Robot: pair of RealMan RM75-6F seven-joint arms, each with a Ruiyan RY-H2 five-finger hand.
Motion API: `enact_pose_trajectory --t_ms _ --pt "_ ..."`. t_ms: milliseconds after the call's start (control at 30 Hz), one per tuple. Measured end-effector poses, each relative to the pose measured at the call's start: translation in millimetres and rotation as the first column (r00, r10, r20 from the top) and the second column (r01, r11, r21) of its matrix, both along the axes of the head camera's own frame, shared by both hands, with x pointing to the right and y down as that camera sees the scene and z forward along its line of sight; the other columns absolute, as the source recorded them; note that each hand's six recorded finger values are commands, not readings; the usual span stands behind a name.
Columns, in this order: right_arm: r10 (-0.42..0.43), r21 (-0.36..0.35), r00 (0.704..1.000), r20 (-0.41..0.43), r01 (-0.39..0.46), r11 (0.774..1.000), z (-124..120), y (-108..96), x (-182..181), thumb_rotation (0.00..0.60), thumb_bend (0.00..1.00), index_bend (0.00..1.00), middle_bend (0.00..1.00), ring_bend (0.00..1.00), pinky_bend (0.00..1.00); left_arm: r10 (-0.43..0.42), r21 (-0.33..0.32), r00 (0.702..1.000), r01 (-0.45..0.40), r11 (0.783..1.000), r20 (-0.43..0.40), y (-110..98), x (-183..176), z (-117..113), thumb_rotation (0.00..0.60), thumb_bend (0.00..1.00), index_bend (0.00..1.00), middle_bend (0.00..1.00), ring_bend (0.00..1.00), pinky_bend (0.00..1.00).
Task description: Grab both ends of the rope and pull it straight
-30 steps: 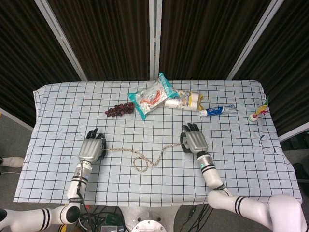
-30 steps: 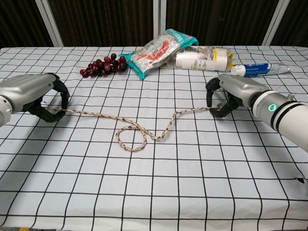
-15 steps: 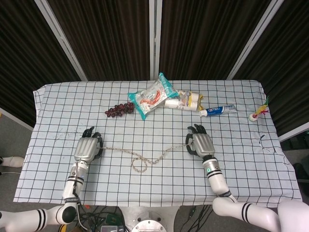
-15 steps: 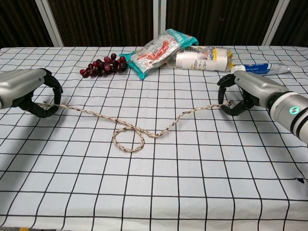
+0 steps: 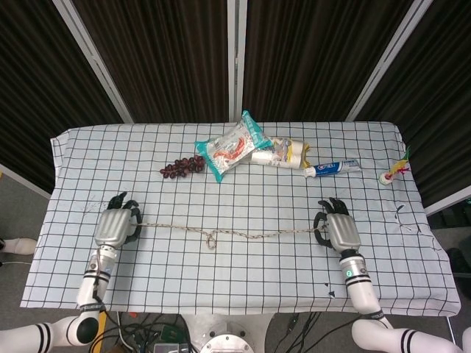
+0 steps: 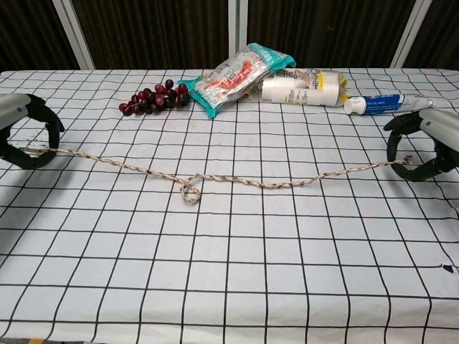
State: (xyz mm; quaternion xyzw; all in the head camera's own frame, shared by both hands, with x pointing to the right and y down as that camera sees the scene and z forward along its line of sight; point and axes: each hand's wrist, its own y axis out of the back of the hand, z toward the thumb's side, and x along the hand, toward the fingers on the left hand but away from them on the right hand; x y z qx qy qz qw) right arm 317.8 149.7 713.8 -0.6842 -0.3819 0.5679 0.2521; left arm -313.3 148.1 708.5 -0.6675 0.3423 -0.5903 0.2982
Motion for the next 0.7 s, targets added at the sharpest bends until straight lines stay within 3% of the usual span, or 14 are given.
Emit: enact_pose_trajectory --t_ms 400,700 --pt "0.050 -0.022 0.998 -0.025 -0.050 0.998 -4.2 4.9 36.2 0.600 0.38 0.63 0.16 0.00 0.00 -0.012 -0.034 1.000 0.012 0.999 0.009 10.8 -22.4 8.9 0.600 0.39 0.57 0.26 0.00 0.10" --pt "0.066 -0.026 0.997 -0.039 -0.067 0.997 -2.3 14.3 53.5 0.600 0.38 0.63 0.16 0.00 0.00 -0.020 -0.019 0.999 0.020 1.000 0.032 7.1 -28.9 6.5 0.600 0.40 0.57 0.26 0.00 0.10"
